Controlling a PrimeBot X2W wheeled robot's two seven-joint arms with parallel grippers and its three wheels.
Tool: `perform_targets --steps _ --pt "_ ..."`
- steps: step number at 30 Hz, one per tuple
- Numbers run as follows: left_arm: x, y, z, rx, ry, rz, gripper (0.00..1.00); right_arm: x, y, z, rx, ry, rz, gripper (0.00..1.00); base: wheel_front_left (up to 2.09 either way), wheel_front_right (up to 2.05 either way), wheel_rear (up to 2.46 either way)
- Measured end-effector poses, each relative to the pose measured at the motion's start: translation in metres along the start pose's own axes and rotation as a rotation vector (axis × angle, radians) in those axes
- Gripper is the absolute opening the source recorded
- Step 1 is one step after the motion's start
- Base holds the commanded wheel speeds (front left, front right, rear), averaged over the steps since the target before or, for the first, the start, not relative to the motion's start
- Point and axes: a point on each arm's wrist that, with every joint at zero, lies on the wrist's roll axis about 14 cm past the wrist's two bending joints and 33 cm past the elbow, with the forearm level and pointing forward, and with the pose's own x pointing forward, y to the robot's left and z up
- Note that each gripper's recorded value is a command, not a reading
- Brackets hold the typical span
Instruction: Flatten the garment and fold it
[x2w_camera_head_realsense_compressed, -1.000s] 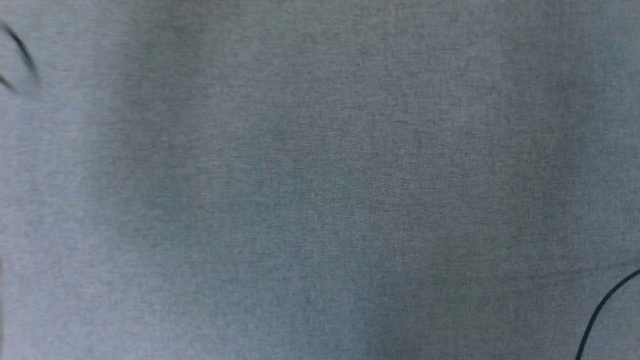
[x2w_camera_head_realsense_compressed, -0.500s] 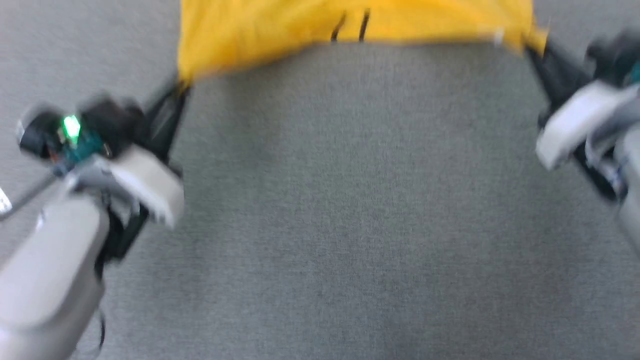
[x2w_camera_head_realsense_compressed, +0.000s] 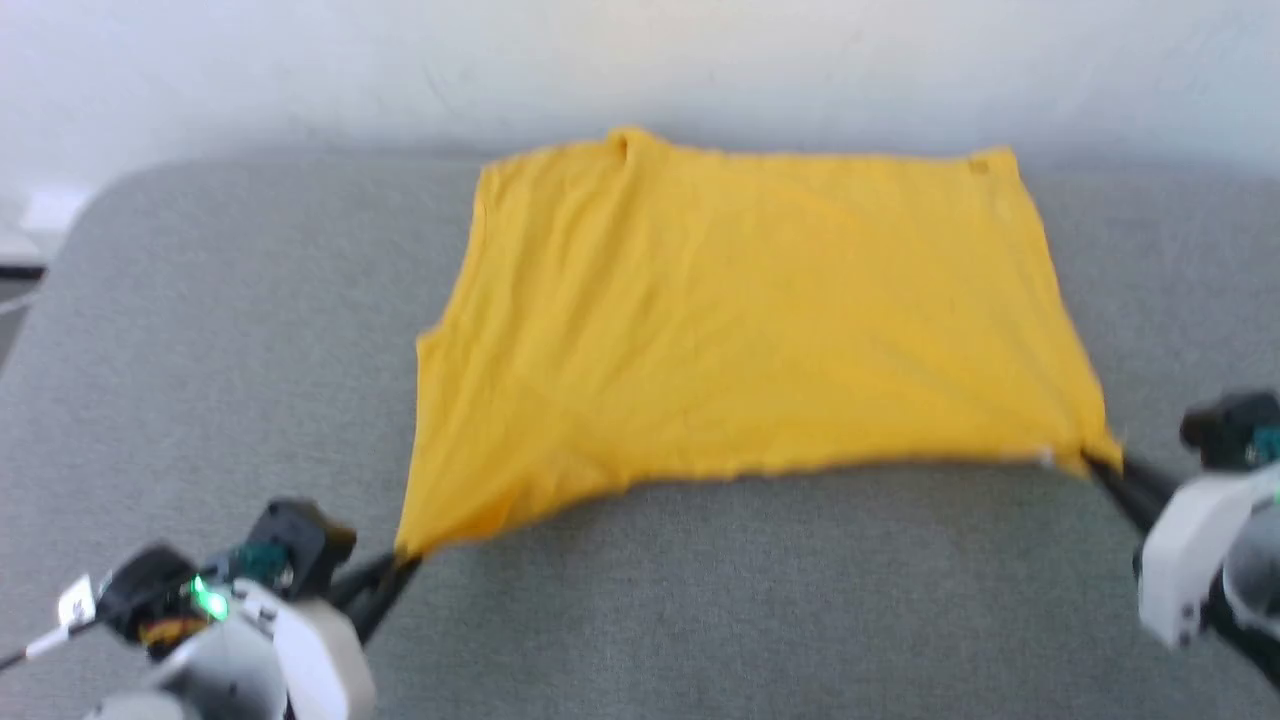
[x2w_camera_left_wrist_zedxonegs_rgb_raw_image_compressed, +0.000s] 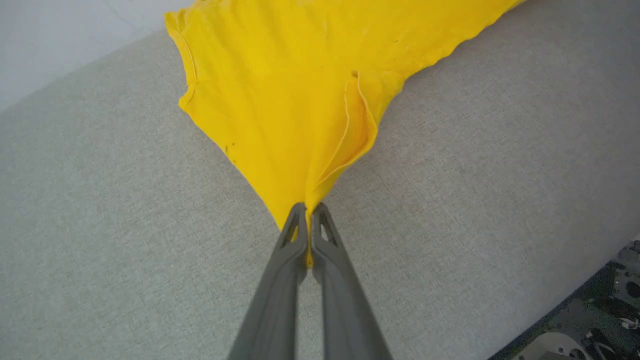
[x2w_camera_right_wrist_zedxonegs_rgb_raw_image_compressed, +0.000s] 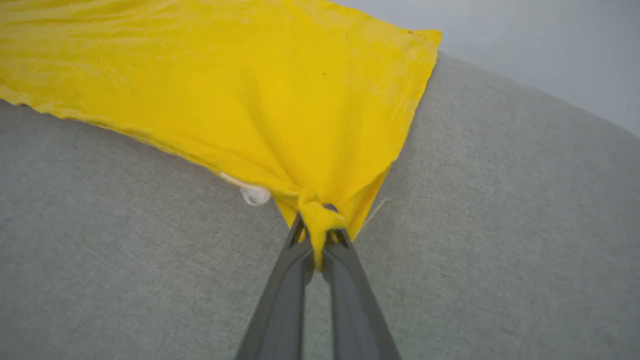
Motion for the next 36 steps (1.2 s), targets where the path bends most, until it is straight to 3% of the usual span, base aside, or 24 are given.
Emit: perform_targets --steps 11,17,20,26,31,36 --pt "-0.063 -0.042 -0.036 -0.102 0.142 -0.074 0.0 -0.08 0.034 -0.058 0.173 0.287 0.048 0.0 0.0 0.0 0.0" --pt "-0.087 -0.066 -0.061 -0.179 0.278 -0.139 0.0 -0.112 0.042 -0.08 0.23 0.401 0.043 0.0 0.0 0.0 0.0" --pt "-0.091 -0.072 -0.065 -0.181 0.307 -0.158 0.0 -0.118 0.047 -0.079 0.24 0.387 0.038 0.0 0.0 0.0 0.0" --pt "-0.069 -0.07 -0.03 -0.17 0.132 -0.154 0.0 -0.11 0.05 -0.054 0.263 0.265 0.032 0.0 0.0 0.0 0.0" --pt "-0.044 -0.048 0.032 -0.193 -0.161 -0.08 0.0 -0.099 0.039 -0.023 0.265 0.124 0.006 0.0 0.0 0.0 0.0" --pt "-0.021 -0.024 0.065 -0.196 -0.317 -0.004 0.0 -0.084 0.022 -0.003 0.253 0.038 -0.038 0.0 0.0 0.0 0.0"
